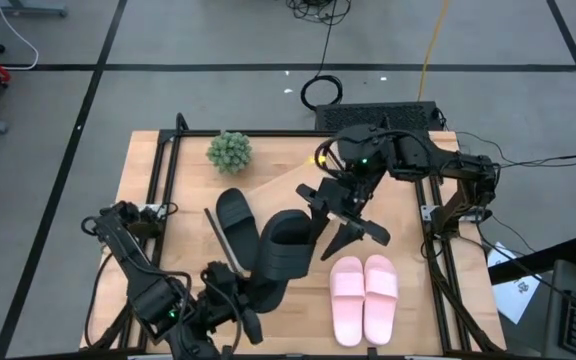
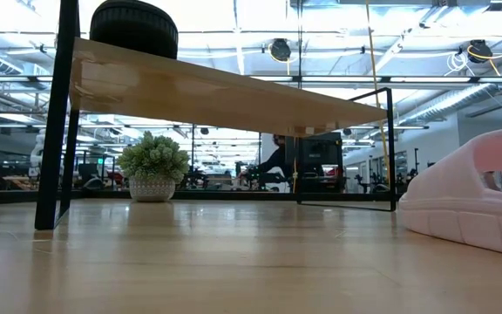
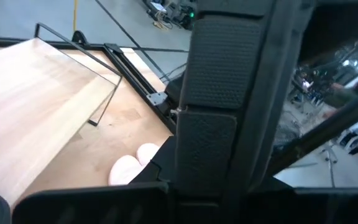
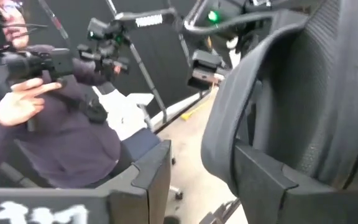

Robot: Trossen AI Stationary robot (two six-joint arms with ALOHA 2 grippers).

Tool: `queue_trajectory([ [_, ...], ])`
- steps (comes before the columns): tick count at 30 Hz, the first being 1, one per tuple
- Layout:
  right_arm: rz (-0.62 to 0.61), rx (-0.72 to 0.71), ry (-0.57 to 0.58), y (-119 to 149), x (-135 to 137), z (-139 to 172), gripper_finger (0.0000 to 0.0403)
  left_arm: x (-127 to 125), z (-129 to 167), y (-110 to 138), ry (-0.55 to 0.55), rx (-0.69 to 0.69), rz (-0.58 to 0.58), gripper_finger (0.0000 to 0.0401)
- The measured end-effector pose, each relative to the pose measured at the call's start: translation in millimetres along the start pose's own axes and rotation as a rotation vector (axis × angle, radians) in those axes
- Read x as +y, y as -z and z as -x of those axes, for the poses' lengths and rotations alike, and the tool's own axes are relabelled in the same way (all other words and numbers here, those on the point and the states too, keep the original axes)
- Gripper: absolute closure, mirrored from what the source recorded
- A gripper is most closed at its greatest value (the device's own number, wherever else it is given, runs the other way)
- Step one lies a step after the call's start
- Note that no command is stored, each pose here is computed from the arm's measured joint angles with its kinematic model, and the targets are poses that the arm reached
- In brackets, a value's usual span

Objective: Pick and place slides into the shelf
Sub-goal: Put the black slide on the shelf

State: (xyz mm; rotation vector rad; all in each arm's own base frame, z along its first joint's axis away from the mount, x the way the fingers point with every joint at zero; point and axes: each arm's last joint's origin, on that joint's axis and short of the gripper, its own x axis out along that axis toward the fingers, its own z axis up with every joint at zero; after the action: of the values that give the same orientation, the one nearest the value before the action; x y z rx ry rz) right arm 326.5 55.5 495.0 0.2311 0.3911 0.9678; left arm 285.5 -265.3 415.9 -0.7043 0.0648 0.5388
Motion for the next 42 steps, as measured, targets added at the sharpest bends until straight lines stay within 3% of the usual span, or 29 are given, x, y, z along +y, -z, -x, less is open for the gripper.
queue_trajectory([
  [8, 0.148, -0.161, 0.056, -22, 26, 39, 0.0252, 3, 3, -9, -0.022, -0.080, 0.030, 0.0355],
  [18, 0.258, -0.252, 0.136, -30, 46, 73, 0.0252, 6, -5, -8, -0.047, -0.109, 0.049, 0.0355],
  [25, 0.316, -0.324, 0.194, -34, 65, 103, 0.0252, 18, -42, 4, -0.103, -0.125, 0.237, 0.0355],
  [35, 0.372, -0.386, 0.259, -32, 100, 139, 0.0252, 49, -83, 66, -0.050, -0.314, 0.680, 0.0355],
  [38, 0.390, -0.399, 0.293, -30, 109, 150, 0.0252, 39, -95, 59, -0.008, -0.348, 0.787, 0.0355],
  [42, 0.412, -0.392, 0.341, -25, 116, 161, 0.0252, 25, -111, 34, 0.027, -0.379, 0.769, 0.0355],
])
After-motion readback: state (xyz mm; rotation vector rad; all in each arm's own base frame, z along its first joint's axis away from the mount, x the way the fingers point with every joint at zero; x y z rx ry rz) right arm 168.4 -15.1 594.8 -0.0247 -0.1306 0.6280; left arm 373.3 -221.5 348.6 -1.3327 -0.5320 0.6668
